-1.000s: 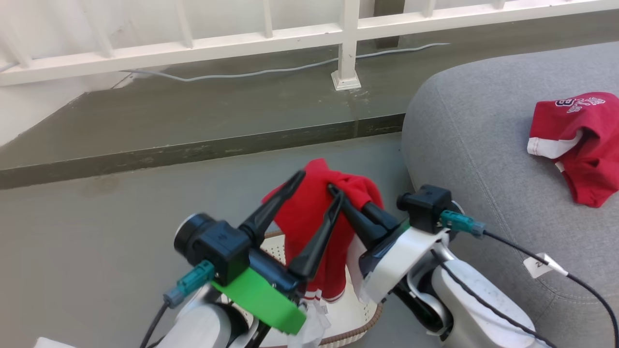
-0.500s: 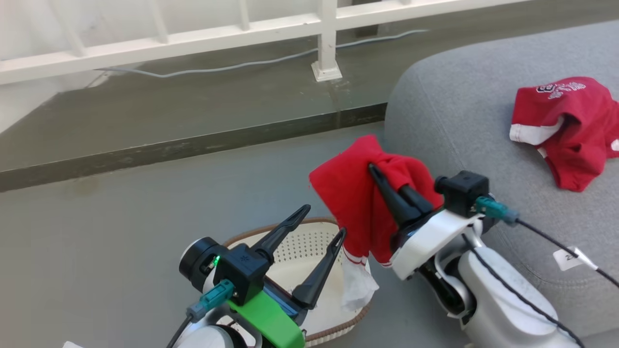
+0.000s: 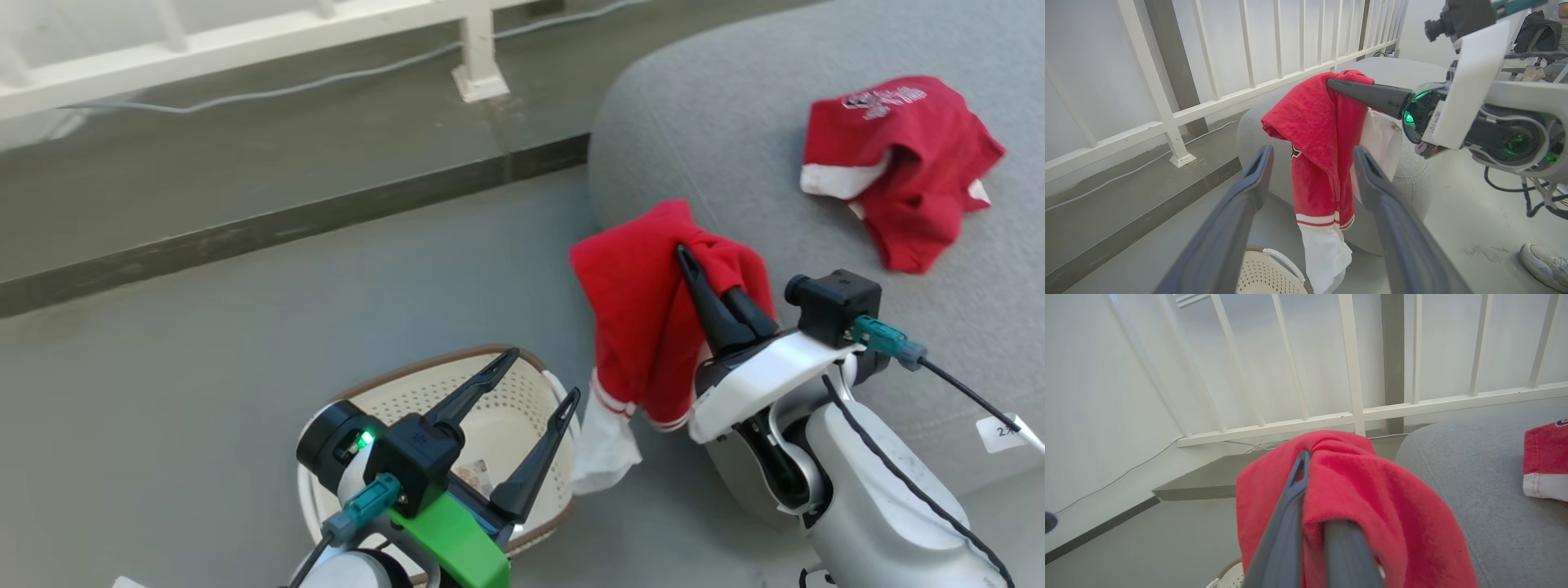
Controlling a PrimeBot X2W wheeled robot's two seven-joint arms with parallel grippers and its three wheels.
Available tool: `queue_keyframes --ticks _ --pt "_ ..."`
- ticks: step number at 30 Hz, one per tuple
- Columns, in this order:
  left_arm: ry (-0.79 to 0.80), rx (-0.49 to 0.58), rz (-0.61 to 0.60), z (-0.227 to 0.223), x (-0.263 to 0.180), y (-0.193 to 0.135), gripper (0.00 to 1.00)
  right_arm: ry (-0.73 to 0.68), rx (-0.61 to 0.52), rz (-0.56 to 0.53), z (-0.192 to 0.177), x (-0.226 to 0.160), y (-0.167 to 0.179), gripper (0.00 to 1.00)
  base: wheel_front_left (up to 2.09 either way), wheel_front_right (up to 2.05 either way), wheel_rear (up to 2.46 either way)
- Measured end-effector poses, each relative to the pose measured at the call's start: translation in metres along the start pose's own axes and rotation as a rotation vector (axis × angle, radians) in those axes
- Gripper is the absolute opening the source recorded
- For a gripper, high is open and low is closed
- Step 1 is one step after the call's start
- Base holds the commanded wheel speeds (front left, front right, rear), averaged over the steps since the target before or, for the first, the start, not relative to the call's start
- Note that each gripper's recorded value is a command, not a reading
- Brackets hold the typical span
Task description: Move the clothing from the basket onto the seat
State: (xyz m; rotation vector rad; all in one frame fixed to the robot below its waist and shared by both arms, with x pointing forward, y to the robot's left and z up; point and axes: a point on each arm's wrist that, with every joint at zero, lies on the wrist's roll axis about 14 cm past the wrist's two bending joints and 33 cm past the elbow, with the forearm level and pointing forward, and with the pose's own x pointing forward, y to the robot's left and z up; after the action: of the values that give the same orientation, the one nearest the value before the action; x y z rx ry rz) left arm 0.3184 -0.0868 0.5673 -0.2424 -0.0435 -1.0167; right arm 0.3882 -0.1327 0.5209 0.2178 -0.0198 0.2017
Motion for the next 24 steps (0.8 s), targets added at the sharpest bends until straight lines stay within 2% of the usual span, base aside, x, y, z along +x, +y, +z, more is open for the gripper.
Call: queue_keyframes --ticks 17,24 --pt "0.065 -0.037 -0.127 -0.026 0.032 -0.006 1.00 -0.027 0.001 -0.240 0.005 -0.014 -0.076 0.00 0.00 0.00 0.00" --pt "0.073 -0.052 -0.169 -0.034 0.047 -0.005 1.00 -0.078 -0.054 -0.321 0.029 -0.006 -0.116 0.00 0.00 0.00 0.00"
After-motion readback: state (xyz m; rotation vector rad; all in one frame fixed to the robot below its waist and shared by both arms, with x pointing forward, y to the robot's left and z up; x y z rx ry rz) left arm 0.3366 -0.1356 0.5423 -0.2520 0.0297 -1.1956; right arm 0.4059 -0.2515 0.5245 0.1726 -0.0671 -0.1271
